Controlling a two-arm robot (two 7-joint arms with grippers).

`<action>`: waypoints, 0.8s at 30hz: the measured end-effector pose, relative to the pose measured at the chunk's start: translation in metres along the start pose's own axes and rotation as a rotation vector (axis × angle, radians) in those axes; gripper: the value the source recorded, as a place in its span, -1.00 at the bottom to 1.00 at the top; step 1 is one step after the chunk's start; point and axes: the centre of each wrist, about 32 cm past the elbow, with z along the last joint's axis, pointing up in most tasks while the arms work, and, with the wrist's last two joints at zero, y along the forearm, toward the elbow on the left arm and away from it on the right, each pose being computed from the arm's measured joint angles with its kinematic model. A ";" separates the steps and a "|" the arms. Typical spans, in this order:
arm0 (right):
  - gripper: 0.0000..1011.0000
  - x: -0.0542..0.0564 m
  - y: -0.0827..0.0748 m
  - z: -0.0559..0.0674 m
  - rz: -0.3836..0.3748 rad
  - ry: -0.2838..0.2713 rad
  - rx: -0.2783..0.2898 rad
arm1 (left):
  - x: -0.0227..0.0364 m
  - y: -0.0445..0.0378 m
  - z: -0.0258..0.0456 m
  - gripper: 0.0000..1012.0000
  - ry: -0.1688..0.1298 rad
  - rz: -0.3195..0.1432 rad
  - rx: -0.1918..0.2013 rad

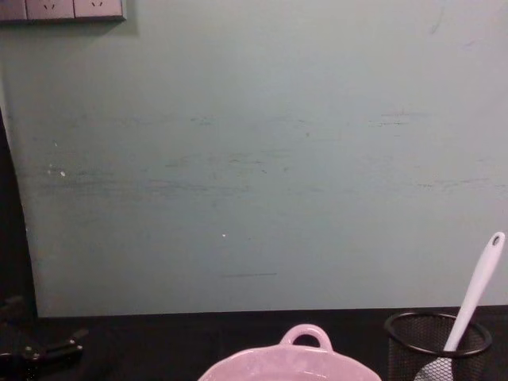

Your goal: Use the one hand to pick up the spoon and stir the clear water in the bowl.

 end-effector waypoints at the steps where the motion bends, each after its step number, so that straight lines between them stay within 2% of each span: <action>1: 0.98 0.000 -0.006 0.002 -0.009 0.011 0.002 | -0.0001 0.0000 0.0000 1.00 0.000 0.000 0.000; 3: 0.98 -0.001 -0.011 0.004 -0.016 0.026 0.007 | 0.0000 0.0000 0.0000 1.00 0.000 0.000 0.000; 7: 0.98 -0.002 -0.014 0.007 -0.023 0.104 0.043 | 0.0000 0.0000 0.0000 1.00 0.000 0.000 0.000; 8: 0.98 -0.004 -0.013 0.009 -0.018 0.154 0.057 | 0.0000 0.0000 0.0000 1.00 0.000 0.000 0.000; 10: 0.98 -0.006 -0.011 0.010 -0.008 0.208 0.069 | 0.0000 0.0000 0.0000 1.00 0.000 0.000 0.000; 11: 0.98 -0.009 -0.007 0.013 0.004 0.269 0.082 | -0.0001 0.0000 0.0000 1.00 0.000 0.000 0.000; 14: 0.98 -0.013 0.000 0.018 0.021 0.352 0.088 | 0.0000 0.0000 0.0000 1.00 0.000 0.000 0.000; 16: 0.98 -0.015 0.008 0.021 0.035 0.430 0.090 | 0.0000 0.0000 0.0000 1.00 0.000 0.000 0.000; 19: 0.98 -0.016 0.020 0.025 0.054 0.547 0.084 | 0.0000 0.0000 0.0000 1.00 0.000 0.000 0.000; 20: 0.98 -0.015 0.026 0.026 0.061 0.609 0.078 | 0.0000 0.0000 0.0000 1.00 0.000 0.000 0.000; 22: 0.98 -0.013 0.031 0.027 0.064 0.659 0.074 | 0.0000 0.0000 0.0000 1.00 0.000 0.000 0.000; 23: 0.98 -0.011 0.037 0.028 0.062 0.716 0.070 | -0.0001 0.0000 0.0000 1.00 0.000 0.000 0.000; 24: 0.98 -0.010 0.039 0.028 0.064 0.737 0.067 | 0.0000 0.0000 0.0000 1.00 0.000 0.000 0.000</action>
